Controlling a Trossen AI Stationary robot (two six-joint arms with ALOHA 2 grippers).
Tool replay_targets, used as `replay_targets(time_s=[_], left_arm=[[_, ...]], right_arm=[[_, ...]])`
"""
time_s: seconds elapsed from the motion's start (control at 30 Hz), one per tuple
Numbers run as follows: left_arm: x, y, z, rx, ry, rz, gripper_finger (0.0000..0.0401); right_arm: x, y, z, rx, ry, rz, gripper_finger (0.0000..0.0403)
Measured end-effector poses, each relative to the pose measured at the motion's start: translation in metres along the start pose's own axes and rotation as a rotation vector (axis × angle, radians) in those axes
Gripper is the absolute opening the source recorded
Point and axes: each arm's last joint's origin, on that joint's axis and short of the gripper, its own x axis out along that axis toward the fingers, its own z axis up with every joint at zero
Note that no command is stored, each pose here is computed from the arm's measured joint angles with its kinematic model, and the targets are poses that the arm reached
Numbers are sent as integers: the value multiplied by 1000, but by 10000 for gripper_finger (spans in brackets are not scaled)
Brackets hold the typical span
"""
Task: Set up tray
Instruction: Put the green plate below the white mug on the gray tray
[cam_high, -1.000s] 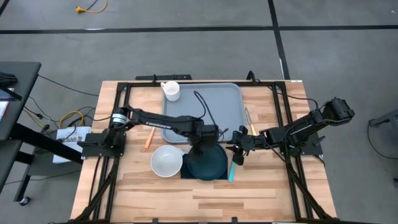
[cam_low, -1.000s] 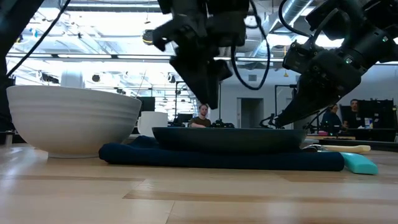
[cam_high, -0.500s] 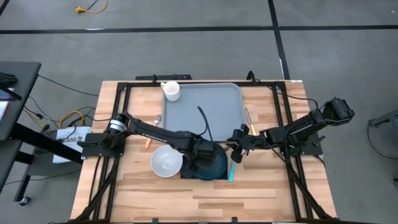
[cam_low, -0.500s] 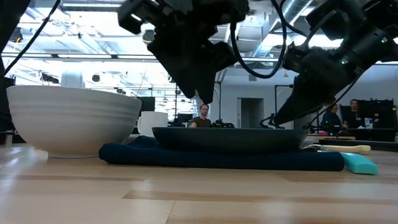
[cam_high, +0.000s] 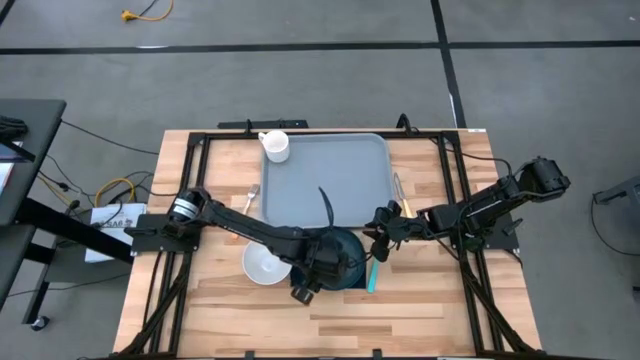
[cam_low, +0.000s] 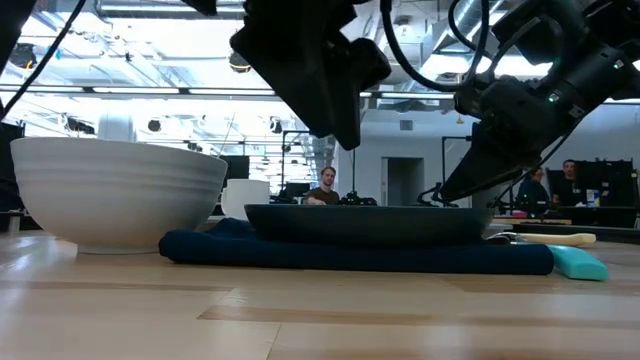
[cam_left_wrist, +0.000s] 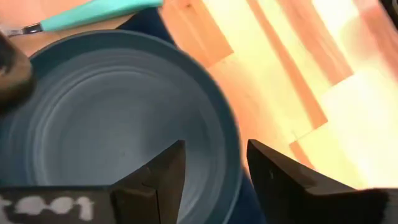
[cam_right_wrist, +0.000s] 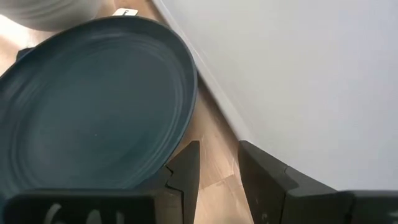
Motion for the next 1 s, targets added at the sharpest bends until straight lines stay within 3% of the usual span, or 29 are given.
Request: replay_targets(time_s=[0.2,1.0], left_arm=[[1,-16,4,15,-10,-3,160],[28,-12,3,-72,12,4,160]], right_arm=[[0,0,0,-19,0,-1,102],[0,0,1,-58,-10,2,102]])
